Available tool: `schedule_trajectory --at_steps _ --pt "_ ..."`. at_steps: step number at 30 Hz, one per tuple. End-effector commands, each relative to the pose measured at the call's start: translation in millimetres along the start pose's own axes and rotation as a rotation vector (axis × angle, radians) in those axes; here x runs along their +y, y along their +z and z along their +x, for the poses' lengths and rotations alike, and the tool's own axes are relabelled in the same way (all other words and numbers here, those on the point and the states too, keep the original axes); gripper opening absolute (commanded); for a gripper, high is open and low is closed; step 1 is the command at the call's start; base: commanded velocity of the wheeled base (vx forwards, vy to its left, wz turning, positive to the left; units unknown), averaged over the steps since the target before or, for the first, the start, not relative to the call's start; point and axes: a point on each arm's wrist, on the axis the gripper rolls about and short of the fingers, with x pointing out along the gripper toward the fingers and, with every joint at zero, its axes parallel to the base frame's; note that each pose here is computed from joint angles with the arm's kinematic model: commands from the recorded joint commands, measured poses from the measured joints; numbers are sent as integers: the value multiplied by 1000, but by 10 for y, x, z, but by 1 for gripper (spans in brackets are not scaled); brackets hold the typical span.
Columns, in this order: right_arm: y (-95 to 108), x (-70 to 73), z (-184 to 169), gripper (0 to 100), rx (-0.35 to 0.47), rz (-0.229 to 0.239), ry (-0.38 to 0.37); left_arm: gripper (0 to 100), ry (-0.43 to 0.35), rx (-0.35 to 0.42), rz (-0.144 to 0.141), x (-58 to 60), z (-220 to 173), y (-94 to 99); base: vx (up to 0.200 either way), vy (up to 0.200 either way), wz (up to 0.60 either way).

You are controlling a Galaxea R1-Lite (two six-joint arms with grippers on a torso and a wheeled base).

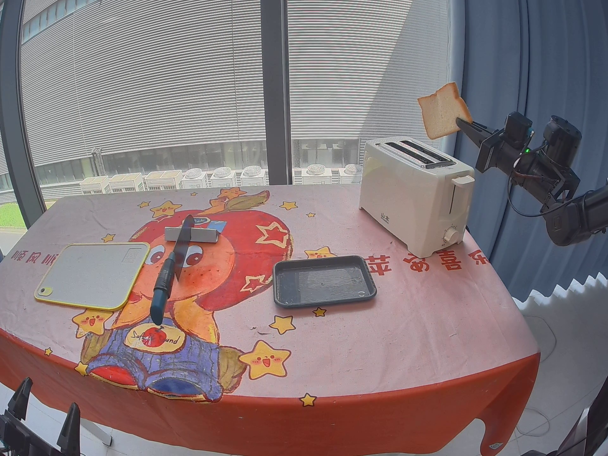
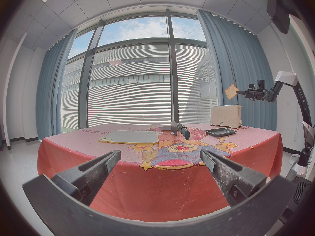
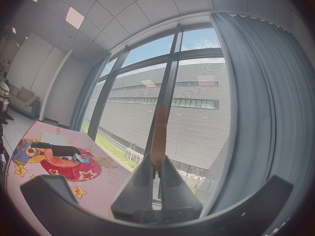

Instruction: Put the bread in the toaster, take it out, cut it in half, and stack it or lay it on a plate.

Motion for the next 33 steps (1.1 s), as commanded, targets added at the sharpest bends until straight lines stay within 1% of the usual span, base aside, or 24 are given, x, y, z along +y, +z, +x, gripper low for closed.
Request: schedule_trajectory --at_steps 1,5,12,16,19,21,28,33 --pt "-82 -5 23 0 16 7 1 100 0 0 0 0 0 -48 0 0 0" --pt "-132 1 36 0 26 13 4 100 0 0 0 0 0 -48 0 0 0" --pt "-143 32 61 0 30 17 16 100 0 0 0 0 0 -48 0 0 0" --pt "-177 35 63 0 88 41 23 100 0 0 0 0 0 -48 0 0 0" --pt "-138 -9 101 0 81 28 18 100 0 0 0 0 0 -48 0 0 0" --pt "-151 -22 129 0 82 27 18 100 0 0 0 0 0 -48 0 0 0" --pt "-150 16 165 0 112 41 32 100 0 0 0 0 0 -48 0 0 0" --pt "-148 5 185 0 141 20 31 100 0 0 0 0 0 -48 0 0 0"
